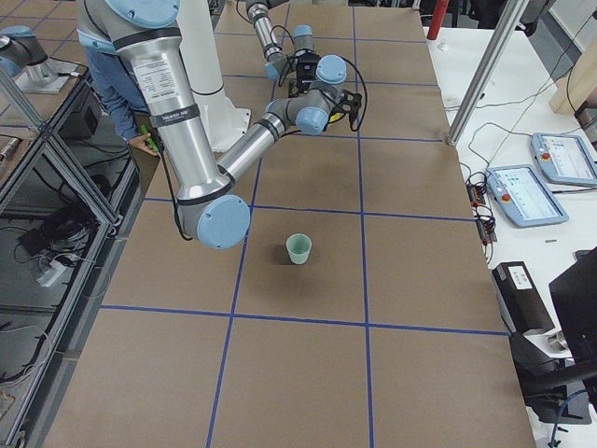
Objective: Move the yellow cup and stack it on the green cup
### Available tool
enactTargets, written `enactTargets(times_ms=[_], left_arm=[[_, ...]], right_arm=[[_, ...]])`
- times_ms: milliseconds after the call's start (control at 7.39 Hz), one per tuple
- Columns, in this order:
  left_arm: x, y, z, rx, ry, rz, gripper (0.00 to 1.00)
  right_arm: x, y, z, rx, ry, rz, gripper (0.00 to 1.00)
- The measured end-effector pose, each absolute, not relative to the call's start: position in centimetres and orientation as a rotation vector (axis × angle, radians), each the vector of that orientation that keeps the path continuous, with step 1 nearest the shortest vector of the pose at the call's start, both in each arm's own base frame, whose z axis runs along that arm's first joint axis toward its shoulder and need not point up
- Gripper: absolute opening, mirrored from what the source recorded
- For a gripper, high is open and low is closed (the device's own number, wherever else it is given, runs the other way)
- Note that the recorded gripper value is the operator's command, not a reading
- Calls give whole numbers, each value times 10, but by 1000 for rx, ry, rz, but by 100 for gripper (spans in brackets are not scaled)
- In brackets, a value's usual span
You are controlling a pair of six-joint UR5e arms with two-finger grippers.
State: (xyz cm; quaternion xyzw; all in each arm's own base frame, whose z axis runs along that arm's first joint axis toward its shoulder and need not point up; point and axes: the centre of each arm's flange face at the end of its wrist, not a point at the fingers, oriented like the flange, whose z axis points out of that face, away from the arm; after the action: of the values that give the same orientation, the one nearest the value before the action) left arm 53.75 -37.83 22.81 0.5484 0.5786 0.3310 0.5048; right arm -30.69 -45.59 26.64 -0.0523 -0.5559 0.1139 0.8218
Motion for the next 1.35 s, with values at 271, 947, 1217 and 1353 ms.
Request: enactTargets(times_ms=[271,947,1217,1353], left_arm=[[532,-393,237,1372,1303,675,99],[515,-417,251,1366,1246,530,99],[515,-417,251,1365,1245,524,99],[515,-418,251,1368,1243,519,100]], right_arm=[[-225,-450,328,-107,-1116,412,0],[-119,-390,466,-35,-881,431,0],[-109,-380,492,-52,-835,435,0],[-107,-380,501,-49,-811,445,0]])
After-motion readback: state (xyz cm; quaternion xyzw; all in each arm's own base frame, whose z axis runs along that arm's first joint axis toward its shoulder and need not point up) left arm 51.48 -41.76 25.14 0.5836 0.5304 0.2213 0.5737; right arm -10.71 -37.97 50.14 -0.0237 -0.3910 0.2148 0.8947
